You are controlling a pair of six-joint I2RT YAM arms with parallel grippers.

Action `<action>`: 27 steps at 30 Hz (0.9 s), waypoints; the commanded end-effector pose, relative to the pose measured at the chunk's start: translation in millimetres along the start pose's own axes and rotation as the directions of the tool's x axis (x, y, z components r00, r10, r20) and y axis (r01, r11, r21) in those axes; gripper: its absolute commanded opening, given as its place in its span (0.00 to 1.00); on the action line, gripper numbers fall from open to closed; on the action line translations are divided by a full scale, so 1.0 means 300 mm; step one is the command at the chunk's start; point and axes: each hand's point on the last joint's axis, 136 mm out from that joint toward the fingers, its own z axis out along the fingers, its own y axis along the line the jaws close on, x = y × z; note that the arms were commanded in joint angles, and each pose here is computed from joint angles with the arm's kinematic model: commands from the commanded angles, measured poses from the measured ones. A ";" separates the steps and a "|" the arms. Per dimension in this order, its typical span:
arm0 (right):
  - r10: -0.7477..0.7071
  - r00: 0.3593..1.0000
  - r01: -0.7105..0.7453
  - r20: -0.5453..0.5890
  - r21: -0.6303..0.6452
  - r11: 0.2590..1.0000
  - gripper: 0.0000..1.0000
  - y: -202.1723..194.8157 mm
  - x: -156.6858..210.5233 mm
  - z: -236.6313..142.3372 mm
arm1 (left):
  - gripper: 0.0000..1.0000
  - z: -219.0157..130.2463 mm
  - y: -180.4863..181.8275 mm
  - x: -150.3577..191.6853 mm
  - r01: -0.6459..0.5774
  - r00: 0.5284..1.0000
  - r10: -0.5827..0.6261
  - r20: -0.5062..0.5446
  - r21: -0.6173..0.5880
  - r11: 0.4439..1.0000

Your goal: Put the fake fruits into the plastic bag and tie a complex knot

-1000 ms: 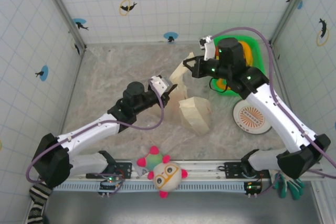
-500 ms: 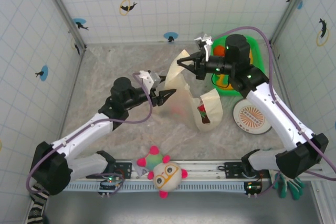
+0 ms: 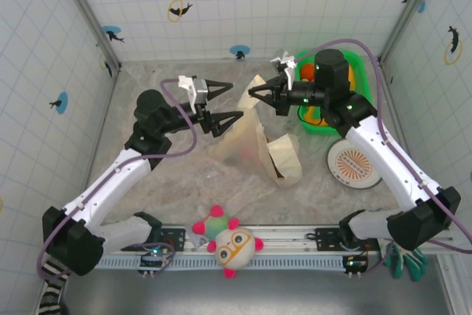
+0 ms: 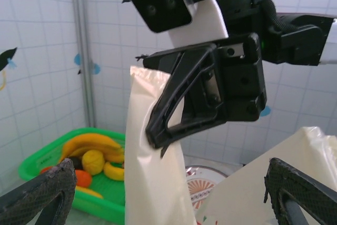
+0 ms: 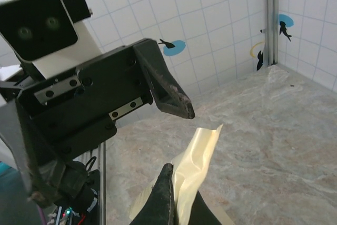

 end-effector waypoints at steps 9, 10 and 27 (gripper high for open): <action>-0.067 0.996 0.070 0.055 -0.048 0.996 0.00 0.040 -0.080 -0.012 | 0.86 0.075 0.021 0.068 0.131 0.991 -0.125 -0.047 0.154 0.979; -0.066 0.996 0.068 0.056 -0.049 0.996 0.00 0.040 -0.082 -0.012 | 0.85 0.080 0.022 0.074 0.139 0.990 -0.133 -0.048 0.163 0.977; -0.088 0.992 0.096 0.093 -0.081 0.992 0.00 0.056 -0.102 -0.011 | 0.30 0.123 0.014 0.163 0.179 0.983 -0.164 -0.082 0.216 0.960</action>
